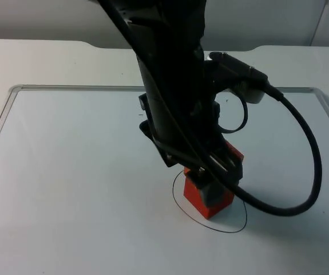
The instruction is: Pick up one cube with the left hand and another cube with the right hand. First place the cube in the right hand at the target position, then stack the cube in the left hand on top.
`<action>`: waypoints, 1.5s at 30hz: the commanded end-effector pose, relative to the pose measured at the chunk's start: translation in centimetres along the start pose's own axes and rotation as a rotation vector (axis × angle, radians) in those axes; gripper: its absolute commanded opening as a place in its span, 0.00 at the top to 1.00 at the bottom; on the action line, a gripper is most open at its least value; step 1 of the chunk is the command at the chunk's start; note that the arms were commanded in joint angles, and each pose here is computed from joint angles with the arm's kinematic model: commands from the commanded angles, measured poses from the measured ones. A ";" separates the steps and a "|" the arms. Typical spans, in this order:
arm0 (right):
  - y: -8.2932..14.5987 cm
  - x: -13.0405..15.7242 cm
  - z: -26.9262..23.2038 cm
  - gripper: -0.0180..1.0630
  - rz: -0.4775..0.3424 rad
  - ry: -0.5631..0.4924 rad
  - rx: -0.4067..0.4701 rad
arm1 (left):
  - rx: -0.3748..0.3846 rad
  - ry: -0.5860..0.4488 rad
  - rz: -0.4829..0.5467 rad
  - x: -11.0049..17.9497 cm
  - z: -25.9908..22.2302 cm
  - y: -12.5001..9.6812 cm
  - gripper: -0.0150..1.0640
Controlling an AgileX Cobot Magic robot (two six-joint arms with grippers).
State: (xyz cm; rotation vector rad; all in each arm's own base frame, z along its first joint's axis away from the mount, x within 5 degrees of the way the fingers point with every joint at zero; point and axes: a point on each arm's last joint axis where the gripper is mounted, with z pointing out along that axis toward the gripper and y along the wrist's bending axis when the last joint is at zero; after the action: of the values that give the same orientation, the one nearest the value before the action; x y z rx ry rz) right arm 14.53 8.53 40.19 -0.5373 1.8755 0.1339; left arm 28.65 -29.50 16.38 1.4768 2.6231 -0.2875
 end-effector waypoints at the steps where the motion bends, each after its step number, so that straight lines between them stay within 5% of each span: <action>1: 0.1 0.0 0.2 0.27 -0.001 -0.002 -0.006 | -0.010 -0.023 0.012 -0.3 -1.3 -0.3 0.25; 5: 0.1 0.0 0.2 0.27 -0.001 -0.002 -0.006 | -0.037 0.012 0.036 -0.1 -2.6 -0.2 0.25; 9: 0.1 0.0 0.2 0.27 0.000 -0.002 -0.006 | -0.143 0.057 0.028 0.6 -4.3 0.4 0.25; 15: 0.1 0.0 0.2 0.27 0.000 -0.002 -0.006 | -0.279 -0.010 0.002 1.3 -9.2 0.6 0.25; 24: 0.2 0.0 0.1 0.27 0.006 -0.005 -0.021 | -0.362 -0.393 -0.015 4.5 -22.1 -2.3 0.25; 29: 0.6 0.0 0.0 0.27 -0.034 -0.010 -0.062 | -0.406 -0.611 -0.026 9.1 -29.3 -4.5 0.25; 37: 1.2 1.4 -1.7 0.27 -0.066 -0.099 -0.158 | -0.422 -0.765 -0.042 15.8 -32.1 -6.7 0.25; 45: 1.1 4.7 -3.2 0.27 -0.041 -0.076 -0.174 | -0.427 -0.817 -0.091 21.9 -28.8 -7.5 0.25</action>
State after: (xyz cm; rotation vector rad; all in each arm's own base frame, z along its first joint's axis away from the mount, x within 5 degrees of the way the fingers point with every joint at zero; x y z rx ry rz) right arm 10.46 7.20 37.24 -0.6771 1.7861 0.2761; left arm 11.23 -9.23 41.71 0.8814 1.9365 -0.2286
